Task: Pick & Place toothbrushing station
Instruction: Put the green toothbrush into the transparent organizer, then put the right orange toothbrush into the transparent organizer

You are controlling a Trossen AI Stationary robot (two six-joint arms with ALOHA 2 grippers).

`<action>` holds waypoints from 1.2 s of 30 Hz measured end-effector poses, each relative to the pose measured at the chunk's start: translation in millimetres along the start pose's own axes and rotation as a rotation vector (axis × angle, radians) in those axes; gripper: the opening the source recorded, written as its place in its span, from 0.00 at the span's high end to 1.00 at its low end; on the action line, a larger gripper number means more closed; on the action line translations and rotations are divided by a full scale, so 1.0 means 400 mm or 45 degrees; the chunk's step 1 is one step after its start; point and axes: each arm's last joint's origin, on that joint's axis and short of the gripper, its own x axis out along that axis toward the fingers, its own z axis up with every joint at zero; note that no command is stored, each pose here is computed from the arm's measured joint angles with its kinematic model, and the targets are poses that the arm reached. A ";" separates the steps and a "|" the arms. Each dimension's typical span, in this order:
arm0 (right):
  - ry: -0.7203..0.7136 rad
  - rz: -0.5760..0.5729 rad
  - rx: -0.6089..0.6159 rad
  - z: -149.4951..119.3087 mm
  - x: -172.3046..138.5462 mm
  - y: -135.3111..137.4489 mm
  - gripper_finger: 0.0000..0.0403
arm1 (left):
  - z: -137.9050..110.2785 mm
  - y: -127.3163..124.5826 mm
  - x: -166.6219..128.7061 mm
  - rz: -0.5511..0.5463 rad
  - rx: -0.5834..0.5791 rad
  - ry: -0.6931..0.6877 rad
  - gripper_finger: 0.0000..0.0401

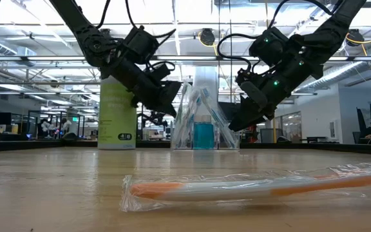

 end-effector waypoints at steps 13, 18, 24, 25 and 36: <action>-0.037 0.017 0.021 0.007 0.000 0.005 0.62 | 0.011 -0.034 -0.012 -0.046 -0.002 -0.068 0.88; -0.149 0.144 0.019 0.028 -0.004 0.029 0.62 | 0.022 -0.051 -0.032 0.001 0.012 -0.094 0.80; -0.348 0.431 -0.108 0.066 -0.019 0.063 0.62 | 0.048 -0.080 -0.084 0.005 0.044 -0.128 0.79; -0.375 0.461 -0.119 0.071 -0.022 0.067 0.62 | 0.051 -0.089 -0.096 -0.020 0.043 -0.125 0.79; -0.553 0.723 -0.210 0.081 -0.057 0.168 0.62 | 0.054 -0.195 -0.188 -0.274 0.231 -0.148 0.79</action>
